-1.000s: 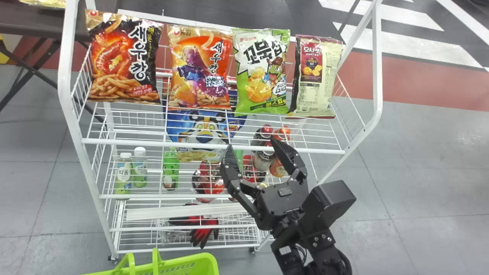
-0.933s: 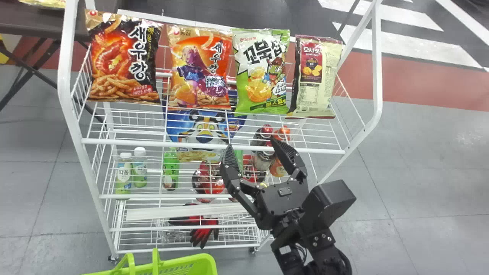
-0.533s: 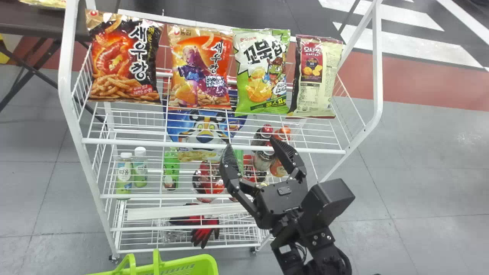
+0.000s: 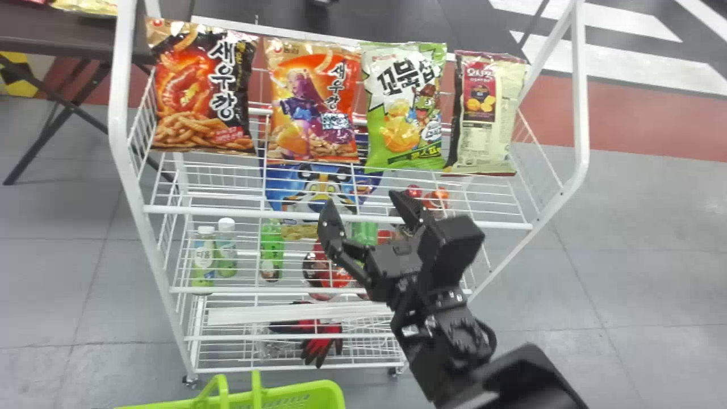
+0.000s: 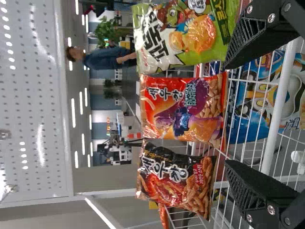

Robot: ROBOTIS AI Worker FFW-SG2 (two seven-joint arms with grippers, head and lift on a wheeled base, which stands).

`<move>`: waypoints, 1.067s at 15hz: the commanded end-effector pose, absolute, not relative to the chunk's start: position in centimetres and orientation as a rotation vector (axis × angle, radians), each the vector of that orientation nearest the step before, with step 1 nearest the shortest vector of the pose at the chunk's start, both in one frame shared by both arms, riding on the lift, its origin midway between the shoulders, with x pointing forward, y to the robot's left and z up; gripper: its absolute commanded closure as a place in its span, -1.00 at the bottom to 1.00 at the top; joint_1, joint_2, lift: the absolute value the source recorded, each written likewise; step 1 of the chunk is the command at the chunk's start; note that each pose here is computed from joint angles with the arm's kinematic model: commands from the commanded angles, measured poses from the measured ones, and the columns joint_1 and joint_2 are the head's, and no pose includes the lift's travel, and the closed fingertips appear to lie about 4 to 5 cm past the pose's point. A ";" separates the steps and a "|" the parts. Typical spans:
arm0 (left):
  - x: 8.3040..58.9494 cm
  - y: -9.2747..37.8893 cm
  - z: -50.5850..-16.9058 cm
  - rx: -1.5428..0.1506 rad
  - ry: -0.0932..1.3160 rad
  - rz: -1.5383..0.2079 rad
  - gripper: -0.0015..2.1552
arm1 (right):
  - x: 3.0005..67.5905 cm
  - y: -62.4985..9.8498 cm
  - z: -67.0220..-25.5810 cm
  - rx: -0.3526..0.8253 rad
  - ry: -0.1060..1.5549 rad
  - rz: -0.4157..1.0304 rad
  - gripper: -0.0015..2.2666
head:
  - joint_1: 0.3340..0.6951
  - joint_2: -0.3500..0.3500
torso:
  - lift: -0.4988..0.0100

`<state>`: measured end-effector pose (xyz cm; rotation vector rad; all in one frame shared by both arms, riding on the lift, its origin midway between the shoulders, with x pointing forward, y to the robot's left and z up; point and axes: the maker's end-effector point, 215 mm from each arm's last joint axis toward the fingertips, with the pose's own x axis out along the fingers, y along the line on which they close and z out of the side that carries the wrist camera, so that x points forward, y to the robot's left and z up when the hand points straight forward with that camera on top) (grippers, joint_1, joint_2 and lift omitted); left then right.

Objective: Hold basket handle with left hand then pick Saewookkang with right hand and place into basket

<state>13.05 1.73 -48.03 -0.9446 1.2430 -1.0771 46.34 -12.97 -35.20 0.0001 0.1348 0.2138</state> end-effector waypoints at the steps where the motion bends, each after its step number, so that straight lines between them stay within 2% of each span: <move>1: 12.8 1.5 -48.4 -0.951 1.250 -1.082 0.97 | 50.1 -11.3 -35.4 0.006 0.150 0.221 -0.92 | 1.00 -0.65 | 0.88; 7: 12.7 1.6 -48.5 -0.945 1.252 -1.084 0.97 | 59.6 -9.1 -34.9 -0.018 0.137 0.202 -0.90 | 1.00 -0.41 | 0.88; 16: 13.1 1.9 -48.9 -0.947 1.231 -1.082 0.97 | 66.7 -8.2 -34.2 -0.025 0.153 0.187 -0.90 | 1.00 -0.25 | 0.88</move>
